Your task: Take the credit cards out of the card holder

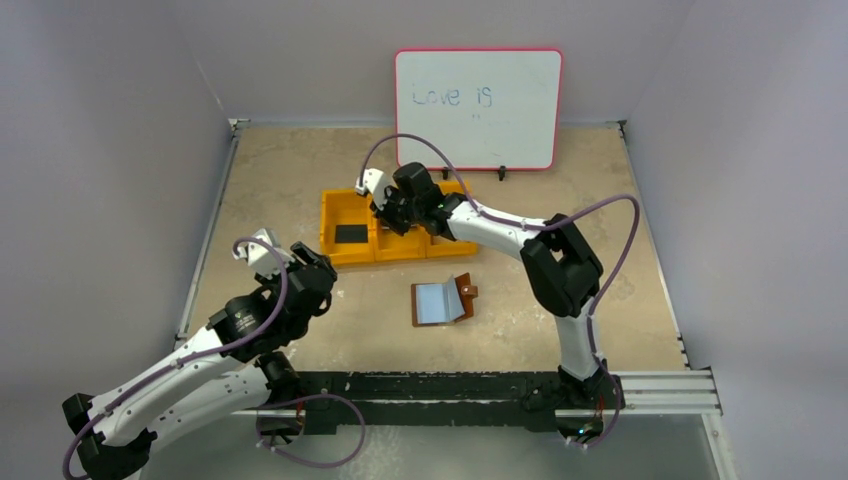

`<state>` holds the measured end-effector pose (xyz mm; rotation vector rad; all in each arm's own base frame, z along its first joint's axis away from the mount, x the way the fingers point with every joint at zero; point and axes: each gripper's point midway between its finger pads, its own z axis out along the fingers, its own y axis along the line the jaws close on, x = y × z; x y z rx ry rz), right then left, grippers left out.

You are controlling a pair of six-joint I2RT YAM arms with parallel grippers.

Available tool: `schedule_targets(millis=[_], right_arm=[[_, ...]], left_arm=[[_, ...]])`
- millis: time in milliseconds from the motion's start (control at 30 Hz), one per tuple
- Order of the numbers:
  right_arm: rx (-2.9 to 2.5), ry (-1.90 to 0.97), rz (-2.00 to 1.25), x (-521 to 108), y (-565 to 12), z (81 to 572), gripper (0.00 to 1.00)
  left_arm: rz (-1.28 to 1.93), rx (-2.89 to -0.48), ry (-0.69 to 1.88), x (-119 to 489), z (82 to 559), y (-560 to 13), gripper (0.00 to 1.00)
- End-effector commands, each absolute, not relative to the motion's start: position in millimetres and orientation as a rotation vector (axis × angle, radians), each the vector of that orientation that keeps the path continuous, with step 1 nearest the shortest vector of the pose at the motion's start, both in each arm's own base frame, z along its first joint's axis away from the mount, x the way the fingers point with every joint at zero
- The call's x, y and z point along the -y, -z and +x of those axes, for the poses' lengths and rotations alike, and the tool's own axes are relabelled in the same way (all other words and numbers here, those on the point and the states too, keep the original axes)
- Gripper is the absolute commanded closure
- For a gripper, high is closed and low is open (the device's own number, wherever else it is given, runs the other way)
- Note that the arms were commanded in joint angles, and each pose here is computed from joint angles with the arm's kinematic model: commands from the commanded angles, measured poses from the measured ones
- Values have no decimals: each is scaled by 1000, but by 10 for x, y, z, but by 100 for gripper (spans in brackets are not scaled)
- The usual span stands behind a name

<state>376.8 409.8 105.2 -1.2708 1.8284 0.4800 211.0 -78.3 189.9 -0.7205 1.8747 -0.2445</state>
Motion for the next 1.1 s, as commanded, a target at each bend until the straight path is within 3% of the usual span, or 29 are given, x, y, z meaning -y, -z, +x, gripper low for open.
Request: schedule_targets(millis=[0, 367, 1067], right_arm=[[-1890, -565, -1274, -4149, -949, 3628, 100], [-1974, -484, -1255, -4049, -634, 3790, 100], [-1917, -331, -1079, -3946, -838, 4333, 100]], left_arm=[[-747, -1856, 257, 770, 2122, -1912, 43], [-757, -1857, 274, 799, 2127, -1902, 43], [-752, -1865, 263, 802, 2127, -1884, 43]])
